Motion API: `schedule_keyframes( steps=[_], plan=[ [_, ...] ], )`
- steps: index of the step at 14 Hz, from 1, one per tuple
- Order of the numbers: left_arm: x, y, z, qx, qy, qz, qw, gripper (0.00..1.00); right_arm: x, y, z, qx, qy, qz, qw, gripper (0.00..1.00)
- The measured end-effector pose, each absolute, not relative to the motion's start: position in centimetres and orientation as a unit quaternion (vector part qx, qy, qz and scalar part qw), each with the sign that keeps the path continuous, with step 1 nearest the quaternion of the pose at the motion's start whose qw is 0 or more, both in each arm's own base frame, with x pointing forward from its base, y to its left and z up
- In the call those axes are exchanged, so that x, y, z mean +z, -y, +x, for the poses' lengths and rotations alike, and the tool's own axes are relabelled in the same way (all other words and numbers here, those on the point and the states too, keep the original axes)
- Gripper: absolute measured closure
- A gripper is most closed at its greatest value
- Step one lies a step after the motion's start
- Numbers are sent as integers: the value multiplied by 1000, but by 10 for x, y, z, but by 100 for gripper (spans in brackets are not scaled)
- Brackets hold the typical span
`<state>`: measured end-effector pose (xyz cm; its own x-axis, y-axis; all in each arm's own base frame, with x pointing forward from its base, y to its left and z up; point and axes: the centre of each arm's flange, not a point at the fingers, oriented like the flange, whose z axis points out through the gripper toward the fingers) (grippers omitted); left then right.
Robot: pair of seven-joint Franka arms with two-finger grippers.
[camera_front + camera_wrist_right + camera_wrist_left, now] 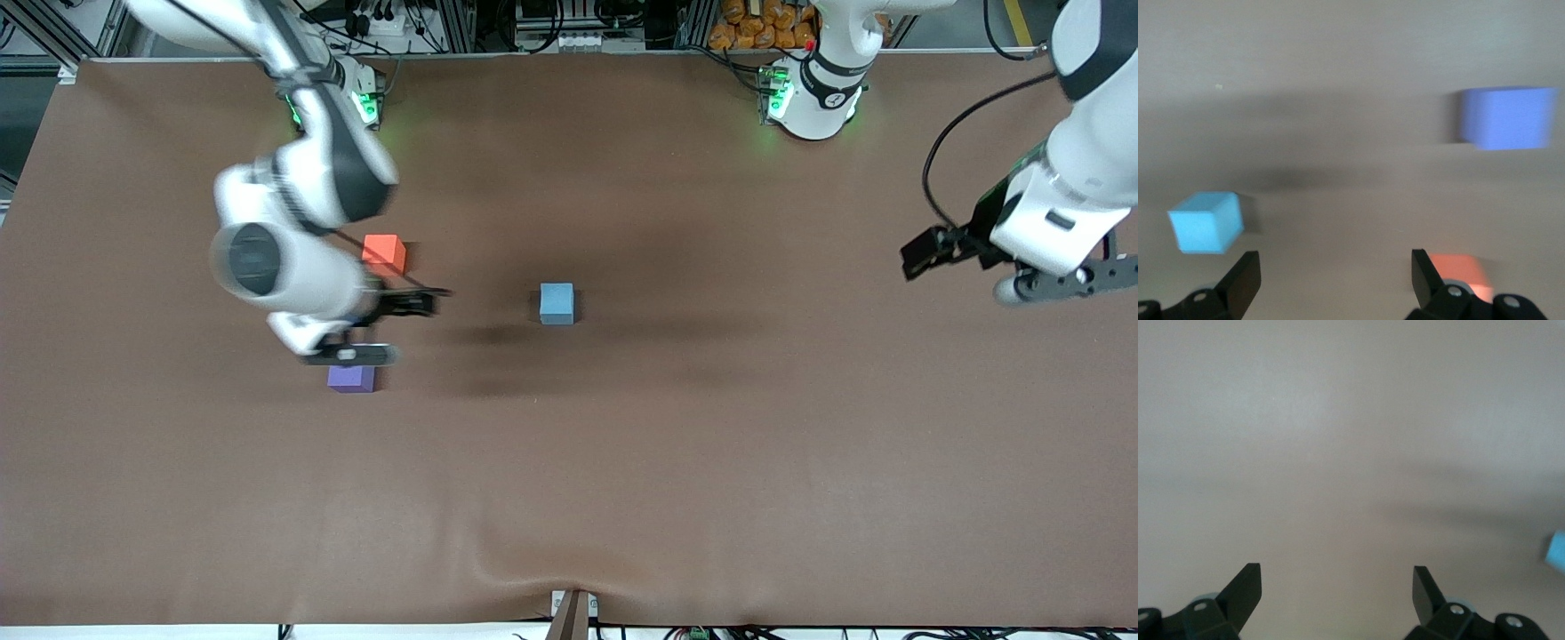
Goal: Place blue block between orange and purple blocks
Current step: 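Reach the right gripper to the blue cube while the left gripper withdraws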
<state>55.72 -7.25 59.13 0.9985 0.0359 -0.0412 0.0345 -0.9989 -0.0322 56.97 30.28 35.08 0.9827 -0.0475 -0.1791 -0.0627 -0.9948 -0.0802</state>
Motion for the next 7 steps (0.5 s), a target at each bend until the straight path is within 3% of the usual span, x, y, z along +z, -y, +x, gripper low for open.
schedule_keyframes(
  steps=[4, 7],
  plan=[
    [596, 18, 544, 42, -61, -997, 18, 0, 265, -397, 535, 62, -67, -995, 41, 0],
    [607, 13, 536, 58, -111, -992, 22, 0, 249, -423, 522, 53, -66, -995, 44, 0]
  ],
)
